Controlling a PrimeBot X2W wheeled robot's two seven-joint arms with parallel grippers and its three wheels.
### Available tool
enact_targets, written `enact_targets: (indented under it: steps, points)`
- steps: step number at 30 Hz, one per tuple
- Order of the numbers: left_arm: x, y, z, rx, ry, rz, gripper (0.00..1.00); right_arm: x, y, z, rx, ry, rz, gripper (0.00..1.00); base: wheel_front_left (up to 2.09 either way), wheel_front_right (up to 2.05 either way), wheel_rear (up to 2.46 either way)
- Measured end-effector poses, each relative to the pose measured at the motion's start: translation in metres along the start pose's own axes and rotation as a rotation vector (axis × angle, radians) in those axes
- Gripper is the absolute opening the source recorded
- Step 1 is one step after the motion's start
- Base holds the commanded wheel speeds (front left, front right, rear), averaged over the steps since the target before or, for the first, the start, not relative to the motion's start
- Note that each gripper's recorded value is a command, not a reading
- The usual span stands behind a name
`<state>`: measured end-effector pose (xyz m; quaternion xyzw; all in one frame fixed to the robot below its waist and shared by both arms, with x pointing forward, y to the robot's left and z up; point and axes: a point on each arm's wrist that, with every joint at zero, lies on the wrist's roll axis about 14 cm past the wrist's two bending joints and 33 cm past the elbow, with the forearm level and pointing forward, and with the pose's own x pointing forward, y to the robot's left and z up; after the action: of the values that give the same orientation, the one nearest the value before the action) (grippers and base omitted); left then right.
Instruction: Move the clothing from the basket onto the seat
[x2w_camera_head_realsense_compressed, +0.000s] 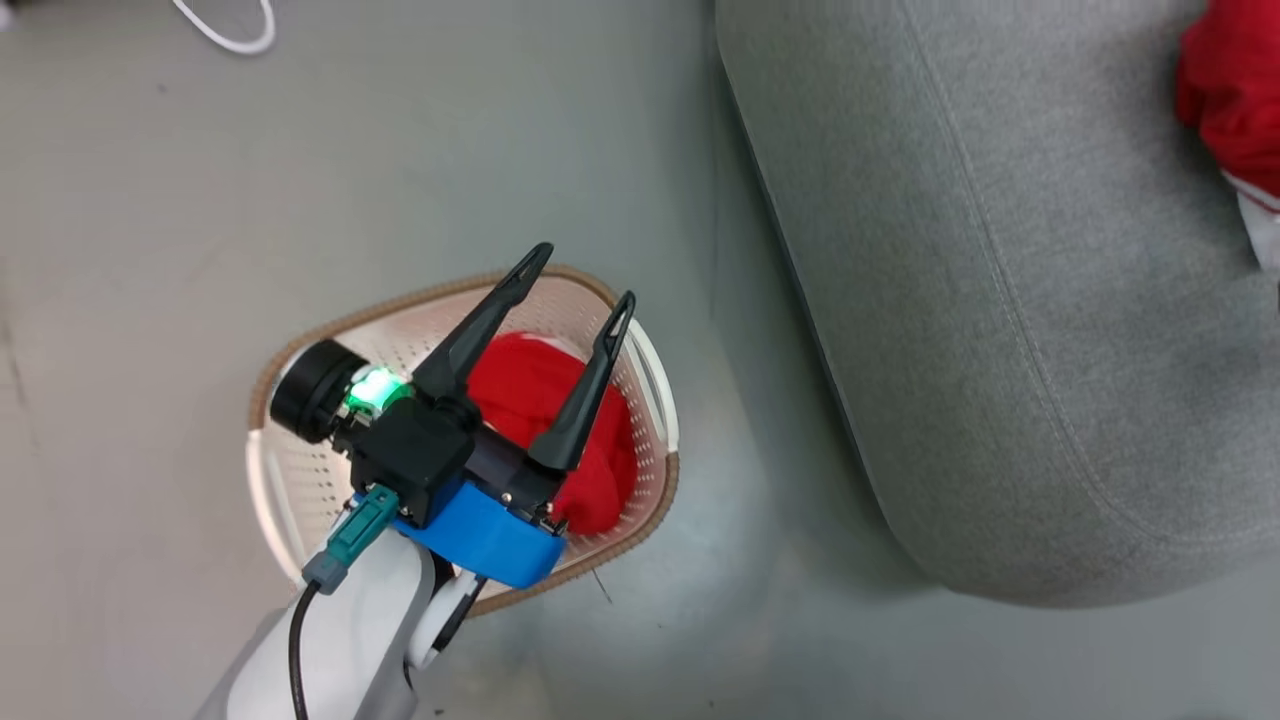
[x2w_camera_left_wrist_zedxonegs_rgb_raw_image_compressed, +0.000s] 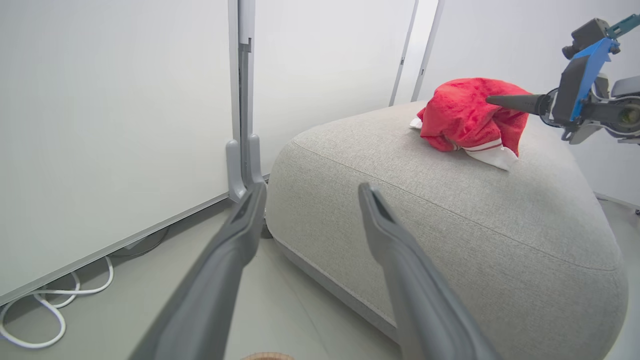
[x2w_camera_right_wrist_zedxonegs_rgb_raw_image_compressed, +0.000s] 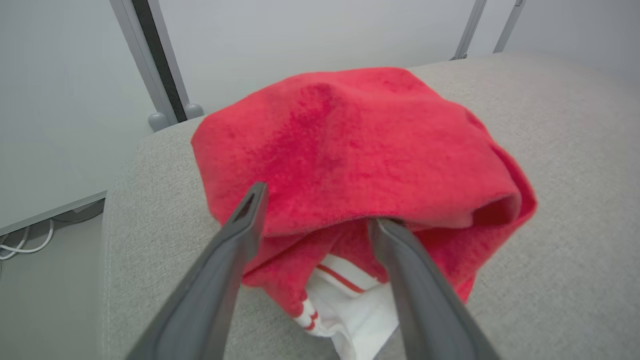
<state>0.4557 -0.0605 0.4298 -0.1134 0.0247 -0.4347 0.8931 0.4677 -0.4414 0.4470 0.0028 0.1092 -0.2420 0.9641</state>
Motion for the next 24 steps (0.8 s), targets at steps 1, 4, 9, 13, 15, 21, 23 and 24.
enact_targets:
  steps: [1, 4, 9, 13, 15, 21, 23, 24]
  points:
    - [-0.003, 0.000, 0.003, 0.001, 0.000, 0.015, 1.00, -0.004, 0.002, 0.002, -0.006, -0.007, 0.011, 1.00, 0.00, 0.00, 0.00]
    - [-0.012, 0.006, 0.018, 0.006, -0.019, 0.078, 1.00, -0.016, 0.010, 0.006, -0.018, -0.027, 0.051, 1.00, 0.00, 0.00, 0.00]
    - [-0.034, 0.012, 0.030, 0.009, -0.027, 0.171, 1.00, -0.037, 0.033, 0.005, -0.023, -0.043, 0.130, 1.00, 0.00, 0.00, 0.00]
    - [-0.058, 0.013, 0.042, 0.017, -0.035, 0.248, 1.00, -0.061, 0.057, 0.010, -0.003, -0.070, 0.202, 1.00, 0.00, 0.00, 0.00]
    - [-0.073, 0.015, 0.046, 0.020, -0.036, 0.295, 1.00, -0.074, 0.067, 0.013, 0.001, -0.085, 0.235, 1.00, 0.00, 0.00, 0.00]
    - [-0.123, 0.027, 0.057, 0.043, -0.047, 0.460, 1.00, -0.117, 0.102, 0.025, 0.010, -0.139, 0.336, 1.00, 0.00, 0.00, 0.00]
    - [-0.138, 0.028, 0.061, 0.052, -0.054, 0.496, 1.00, -0.132, 0.118, 0.028, 0.044, -0.151, 0.373, 1.00, 0.00, 0.00, 0.00]
    - [-0.145, 0.029, 0.065, 0.055, -0.064, 0.519, 1.00, -0.141, 0.127, 0.028, 0.047, -0.150, 0.397, 1.00, 0.00, 0.00, 0.00]
